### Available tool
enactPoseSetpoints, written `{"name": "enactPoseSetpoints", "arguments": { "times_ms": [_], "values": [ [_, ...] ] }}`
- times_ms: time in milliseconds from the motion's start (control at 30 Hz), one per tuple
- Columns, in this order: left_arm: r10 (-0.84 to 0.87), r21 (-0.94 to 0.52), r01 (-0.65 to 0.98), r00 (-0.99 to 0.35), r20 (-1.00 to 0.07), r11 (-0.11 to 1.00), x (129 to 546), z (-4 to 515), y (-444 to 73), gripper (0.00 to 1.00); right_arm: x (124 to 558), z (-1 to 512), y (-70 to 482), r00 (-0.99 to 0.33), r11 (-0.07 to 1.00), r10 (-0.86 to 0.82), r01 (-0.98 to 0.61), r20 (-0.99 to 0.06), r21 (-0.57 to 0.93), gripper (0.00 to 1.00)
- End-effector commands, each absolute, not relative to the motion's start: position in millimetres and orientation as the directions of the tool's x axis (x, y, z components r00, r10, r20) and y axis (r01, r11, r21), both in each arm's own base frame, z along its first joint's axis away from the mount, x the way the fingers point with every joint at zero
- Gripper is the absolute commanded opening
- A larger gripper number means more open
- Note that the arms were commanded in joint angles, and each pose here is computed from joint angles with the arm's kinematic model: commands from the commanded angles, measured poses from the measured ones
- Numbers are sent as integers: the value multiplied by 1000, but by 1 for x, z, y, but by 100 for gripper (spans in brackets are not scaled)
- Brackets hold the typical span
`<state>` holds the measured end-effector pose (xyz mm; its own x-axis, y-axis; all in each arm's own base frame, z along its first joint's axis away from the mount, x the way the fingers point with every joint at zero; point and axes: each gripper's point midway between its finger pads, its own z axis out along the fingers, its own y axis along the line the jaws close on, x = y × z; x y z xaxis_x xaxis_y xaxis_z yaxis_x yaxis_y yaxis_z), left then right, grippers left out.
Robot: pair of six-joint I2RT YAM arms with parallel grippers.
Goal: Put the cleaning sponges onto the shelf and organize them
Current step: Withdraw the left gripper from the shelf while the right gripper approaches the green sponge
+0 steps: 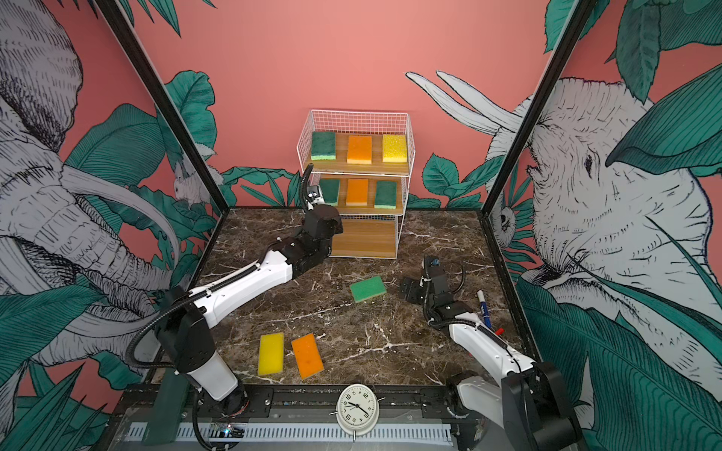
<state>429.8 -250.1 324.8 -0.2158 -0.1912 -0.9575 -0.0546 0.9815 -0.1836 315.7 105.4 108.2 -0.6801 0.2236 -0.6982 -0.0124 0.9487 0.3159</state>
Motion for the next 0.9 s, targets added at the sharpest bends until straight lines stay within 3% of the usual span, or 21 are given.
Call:
{"name": "enactPoseSetpoints", "arguments": {
  "times_ms": [0,500,667,867],
  "values": [
    [-167,-154,-71,-247,-955,986,411,327,-229,42,320,120,110,-668,939,236,-30,-706,342,92],
    [-1,4,-11,-401,-916,1000,351,283,-182,57,307,134,144,-696,951,233,17,-679,309,90],
    [-33,-38,0,-502,-864,999,342,237,-158,54,299,146,148,-668,970,220,74,-711,230,89],
    [-63,-80,5,-580,-813,997,333,187,-150,50,295,137,172,-691,966,233,82,-684,247,89]
  ]
}}
